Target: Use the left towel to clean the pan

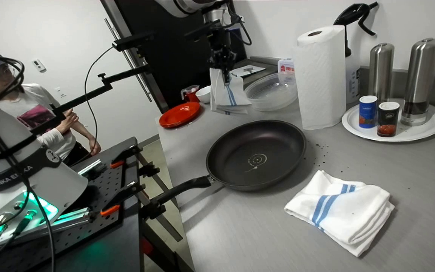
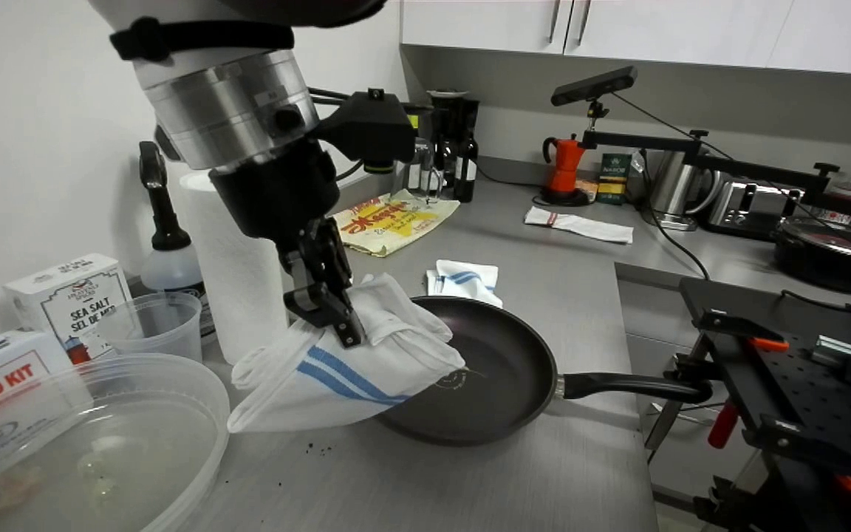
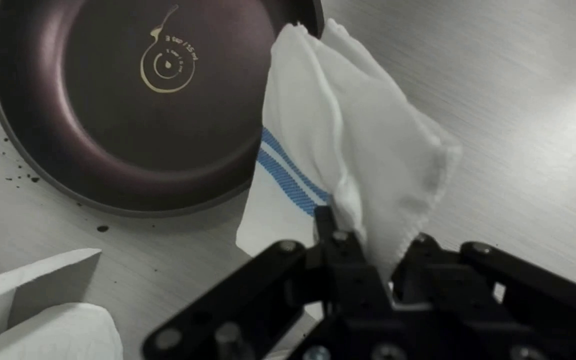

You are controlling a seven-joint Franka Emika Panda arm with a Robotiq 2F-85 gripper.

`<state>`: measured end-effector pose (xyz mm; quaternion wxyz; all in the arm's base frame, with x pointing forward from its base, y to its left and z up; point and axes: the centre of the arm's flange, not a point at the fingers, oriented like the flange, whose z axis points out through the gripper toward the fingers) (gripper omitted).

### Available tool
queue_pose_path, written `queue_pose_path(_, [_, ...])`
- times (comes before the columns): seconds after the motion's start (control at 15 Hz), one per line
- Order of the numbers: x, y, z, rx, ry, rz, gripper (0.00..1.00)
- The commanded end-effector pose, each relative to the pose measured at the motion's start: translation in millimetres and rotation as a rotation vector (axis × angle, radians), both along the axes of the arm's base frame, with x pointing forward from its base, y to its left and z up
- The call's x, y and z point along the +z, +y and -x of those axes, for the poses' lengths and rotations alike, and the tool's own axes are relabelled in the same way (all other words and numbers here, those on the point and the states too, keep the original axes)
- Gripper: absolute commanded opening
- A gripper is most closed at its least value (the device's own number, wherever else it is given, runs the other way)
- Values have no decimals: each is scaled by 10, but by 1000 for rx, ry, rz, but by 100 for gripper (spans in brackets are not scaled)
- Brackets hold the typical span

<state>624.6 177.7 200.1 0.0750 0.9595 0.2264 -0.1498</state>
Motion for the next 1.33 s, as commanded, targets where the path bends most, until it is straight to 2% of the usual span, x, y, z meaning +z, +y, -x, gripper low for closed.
queue_pose_path(0.0, [65,120,176,40,-14,12,4])
queue_pose_path(0.4, [-172,204,265,78,-6,20,4])
queue_pose_path(0.93, [-686,185,179,138,-94,64,4])
queue_pose_path(1.27, [-944,210,261,146,-69,71,4])
